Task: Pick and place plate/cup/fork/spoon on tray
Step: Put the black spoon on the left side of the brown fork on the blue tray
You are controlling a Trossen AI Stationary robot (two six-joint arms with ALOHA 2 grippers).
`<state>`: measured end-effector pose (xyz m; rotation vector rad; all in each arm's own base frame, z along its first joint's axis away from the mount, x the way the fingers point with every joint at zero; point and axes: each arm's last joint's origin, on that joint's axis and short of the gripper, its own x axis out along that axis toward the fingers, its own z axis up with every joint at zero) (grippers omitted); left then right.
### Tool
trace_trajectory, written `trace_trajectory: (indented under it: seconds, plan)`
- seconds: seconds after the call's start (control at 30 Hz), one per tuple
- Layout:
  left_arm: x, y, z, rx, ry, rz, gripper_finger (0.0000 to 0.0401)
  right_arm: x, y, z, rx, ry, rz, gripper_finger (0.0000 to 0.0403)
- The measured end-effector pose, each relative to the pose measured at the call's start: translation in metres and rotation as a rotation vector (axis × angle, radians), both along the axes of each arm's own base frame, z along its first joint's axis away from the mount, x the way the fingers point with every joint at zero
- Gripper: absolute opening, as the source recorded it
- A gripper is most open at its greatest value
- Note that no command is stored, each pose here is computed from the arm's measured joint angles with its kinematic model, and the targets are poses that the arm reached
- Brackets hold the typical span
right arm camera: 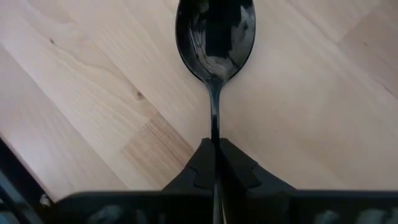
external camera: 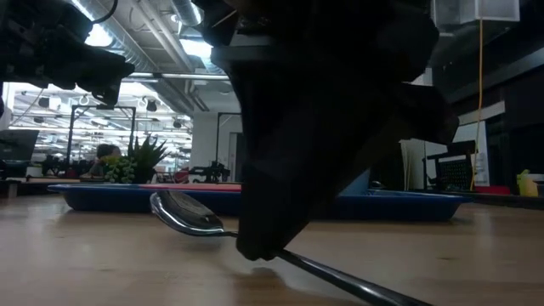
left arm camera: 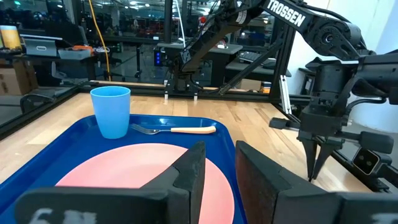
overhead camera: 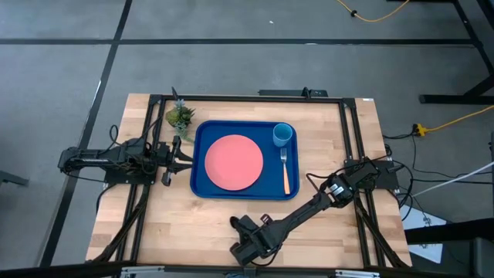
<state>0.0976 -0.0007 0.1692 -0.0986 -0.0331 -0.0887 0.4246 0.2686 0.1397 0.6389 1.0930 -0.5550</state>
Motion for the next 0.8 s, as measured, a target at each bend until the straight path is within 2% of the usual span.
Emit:
trace_trajectory:
  seconds: [0.23, 0.37, 0.63, 0.8]
  plan:
    - [0.000, 0.000, 0.000, 0.000, 0.001, 0.000, 0.0080, 0.005, -0.006, 0.003, 0.027, -0.022, -0.067, 0.0004]
    - [0.000, 0.000, 0.000, 0.000, 0.000, 0.000, 0.0080, 0.008, -0.009, 0.019, 0.025, -0.031, -0.089, 0.0002]
    - [0.000, 0.000, 0.000, 0.000, 0.000, 0.000, 0.0080, -0.002, -0.021, 0.072, -0.140, -0.072, -0.268, 0.0004]
    - [0.000, 0.000, 0.000, 0.000, 0.000, 0.001, 0.0080, -0.015, -0.032, 0.085, -0.146, -0.031, -0.375, 0.0002]
